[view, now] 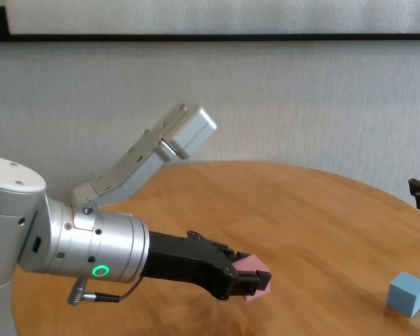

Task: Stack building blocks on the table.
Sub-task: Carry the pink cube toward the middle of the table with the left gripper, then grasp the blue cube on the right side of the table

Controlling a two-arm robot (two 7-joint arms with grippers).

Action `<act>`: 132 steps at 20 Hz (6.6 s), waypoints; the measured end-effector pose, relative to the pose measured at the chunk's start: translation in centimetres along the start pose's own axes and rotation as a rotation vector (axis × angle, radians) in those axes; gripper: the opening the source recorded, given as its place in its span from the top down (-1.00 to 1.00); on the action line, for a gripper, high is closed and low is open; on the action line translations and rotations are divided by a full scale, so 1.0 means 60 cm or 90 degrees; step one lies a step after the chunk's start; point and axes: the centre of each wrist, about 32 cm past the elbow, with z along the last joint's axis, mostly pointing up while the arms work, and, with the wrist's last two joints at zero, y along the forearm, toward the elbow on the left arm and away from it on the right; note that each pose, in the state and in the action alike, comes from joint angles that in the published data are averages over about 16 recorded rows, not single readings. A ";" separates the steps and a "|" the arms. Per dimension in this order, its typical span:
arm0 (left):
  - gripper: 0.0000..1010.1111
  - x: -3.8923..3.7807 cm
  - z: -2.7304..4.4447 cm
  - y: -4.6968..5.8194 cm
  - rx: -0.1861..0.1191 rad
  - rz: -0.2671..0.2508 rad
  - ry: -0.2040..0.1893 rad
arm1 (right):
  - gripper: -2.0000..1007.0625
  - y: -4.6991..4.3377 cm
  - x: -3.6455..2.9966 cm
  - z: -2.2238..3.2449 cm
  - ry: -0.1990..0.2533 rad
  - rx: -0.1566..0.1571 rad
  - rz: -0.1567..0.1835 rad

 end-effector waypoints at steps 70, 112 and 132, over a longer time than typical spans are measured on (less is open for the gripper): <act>-0.98 -0.042 -0.009 0.066 -0.241 0.259 0.032 | -1.00 0.000 0.000 0.0000 0.000 0.000 0.000; -0.98 -0.043 -0.011 0.070 -0.250 0.278 0.032 | -1.00 -0.008 0.042 0.0206 0.081 -0.218 0.253; -0.98 -0.043 -0.011 0.070 -0.249 0.276 0.032 | -1.00 0.021 0.028 0.0130 0.104 -0.256 0.271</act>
